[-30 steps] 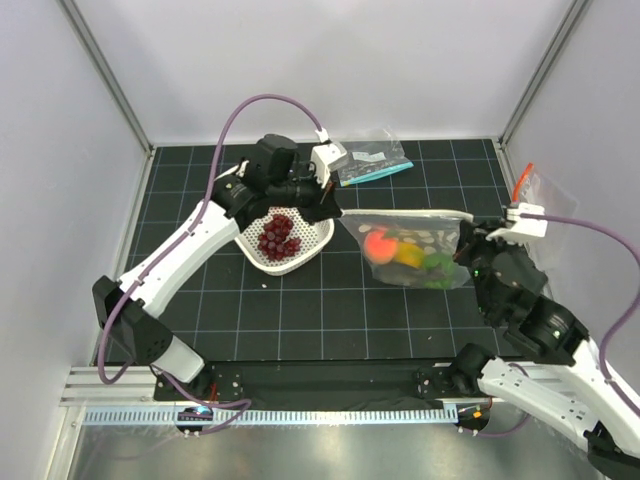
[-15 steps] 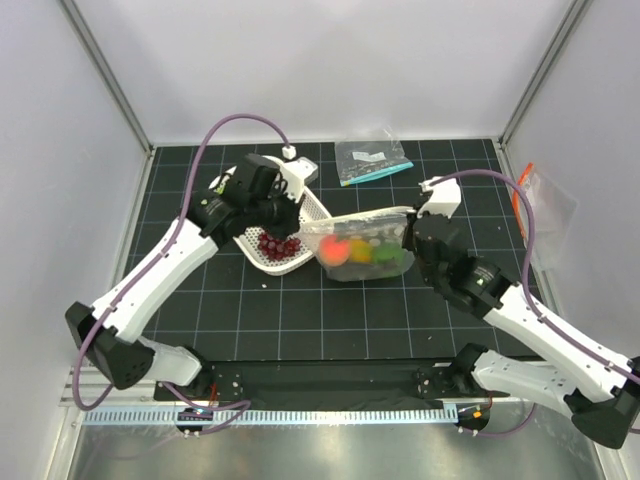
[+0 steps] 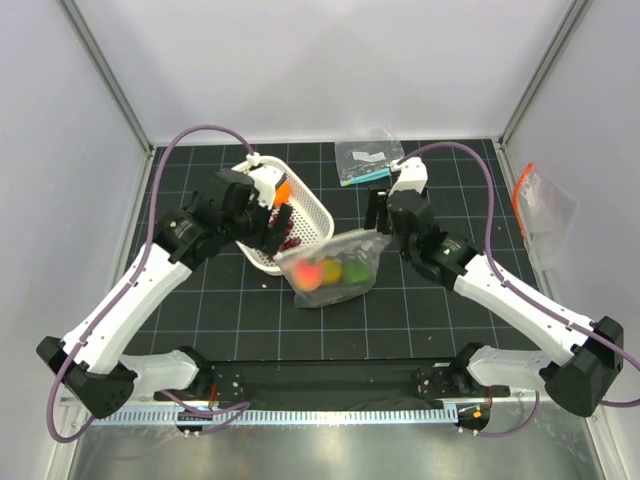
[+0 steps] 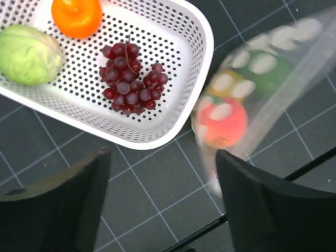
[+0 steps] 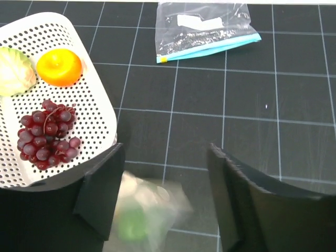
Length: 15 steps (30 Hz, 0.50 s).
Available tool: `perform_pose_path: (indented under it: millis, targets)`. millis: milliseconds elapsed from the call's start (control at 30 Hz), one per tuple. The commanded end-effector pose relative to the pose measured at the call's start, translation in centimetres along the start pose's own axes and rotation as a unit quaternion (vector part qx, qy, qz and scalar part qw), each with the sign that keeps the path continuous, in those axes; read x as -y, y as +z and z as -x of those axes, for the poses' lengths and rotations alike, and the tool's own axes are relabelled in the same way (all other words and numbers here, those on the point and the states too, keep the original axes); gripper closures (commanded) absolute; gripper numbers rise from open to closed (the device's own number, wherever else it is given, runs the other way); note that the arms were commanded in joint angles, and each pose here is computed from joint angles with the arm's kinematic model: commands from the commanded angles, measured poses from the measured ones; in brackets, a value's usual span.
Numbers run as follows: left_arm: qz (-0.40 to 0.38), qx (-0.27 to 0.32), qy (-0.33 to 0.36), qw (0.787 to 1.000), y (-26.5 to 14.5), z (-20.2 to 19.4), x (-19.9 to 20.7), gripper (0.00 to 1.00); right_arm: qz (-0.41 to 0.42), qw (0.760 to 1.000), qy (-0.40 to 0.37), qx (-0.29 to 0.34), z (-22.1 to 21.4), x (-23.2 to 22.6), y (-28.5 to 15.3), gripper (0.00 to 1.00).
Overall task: Place the food in the zip-top bag and seal the zipper
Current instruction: Place the zipper food storage bag at the center of the board.
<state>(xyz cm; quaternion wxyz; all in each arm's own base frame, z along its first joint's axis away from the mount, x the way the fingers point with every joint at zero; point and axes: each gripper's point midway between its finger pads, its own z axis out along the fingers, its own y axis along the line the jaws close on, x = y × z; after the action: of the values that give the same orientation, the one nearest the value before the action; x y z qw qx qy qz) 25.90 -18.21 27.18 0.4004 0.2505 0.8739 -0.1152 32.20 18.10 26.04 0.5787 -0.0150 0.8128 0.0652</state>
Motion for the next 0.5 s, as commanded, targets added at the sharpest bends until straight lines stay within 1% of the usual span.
perform_pose_path:
  millis: [0, 33, 67, 100, 133, 167, 200, 233, 267, 333, 367, 433, 467]
  targets:
    - [0.038, 0.025, -0.011, 0.999, -1.6, 0.1, -1.5, 0.14, 0.027, 0.999, 0.020, 0.028, 3.3, -1.1, -0.8, 0.25]
    - [0.040, 0.035, -0.012, 0.998, -1.8, 0.4, -1.6, 0.10, 0.029, 0.999, 0.021, 0.029, 3.5, -1.0, -1.0, 0.22]
    - [0.046, 0.043, -0.014, 0.998, -2.1, 0.4, -1.9, 0.03, 0.030, 0.999, 0.023, 0.033, 3.8, -0.8, -1.4, 0.17]
    - [0.048, 0.044, -0.014, 0.998, -2.0, 0.0, -2.0, 0.01, 0.031, 0.999, 0.026, 0.036, 4.1, -0.5, -2.1, 0.15]
    - [0.047, 0.065, -0.021, 0.997, -2.8, 0.5, -2.0, 0.00, 0.034, 0.998, 0.025, 0.038, 4.3, -0.3, -2.5, 0.11]
    - [0.044, 0.071, -0.024, 0.996, -3.0, 0.4, -1.9, 0.00, 0.035, 0.999, 0.022, 0.033, 4.1, -0.1, -2.9, 0.09]
    - [0.043, 0.071, -0.030, 0.996, -2.8, -0.1, -1.8, 0.00, 0.039, 0.998, 0.030, 0.045, 4.9, 0.4, -3.9, 0.06]
    - [0.043, 0.085, -0.039, 0.995, -3.3, 0.1, -1.8, 0.00, 0.044, 0.998, 0.031, 0.045, 4.8, 0.5, -4.4, 0.05]
    - [0.044, 0.088, -0.058, 0.993, -3.4, -0.1, -1.8, 0.00, 0.048, 0.997, 0.036, 0.050, 5.1, 0.7, -5.0, 0.04]
    - [0.046, 0.091, -0.072, 0.992, -3.6, -0.9, -1.8, 0.00, 0.052, 0.996, 0.042, 0.055, 5.4, 1.6, -6.6, 0.03]
    - [0.048, 0.095, -0.078, 0.991, -3.8, -1.0, -1.9, 0.00, 0.050, 0.997, 0.040, 0.049, 5.0, 2.1, -7.2, 0.03]
    - [0.064, 0.113, -0.112, 0.985, -4.6, -1.6, -2.5, 0.00, 0.044, 0.997, 0.045, 0.053, 4.9, 3.5, -8.8, 0.02]
    - [0.068, 0.119, -0.113, 0.984, -4.9, -1.8, -2.7, 0.00, 0.046, 0.997, 0.045, 0.051, 4.6, 3.8, -9.3, 0.02]
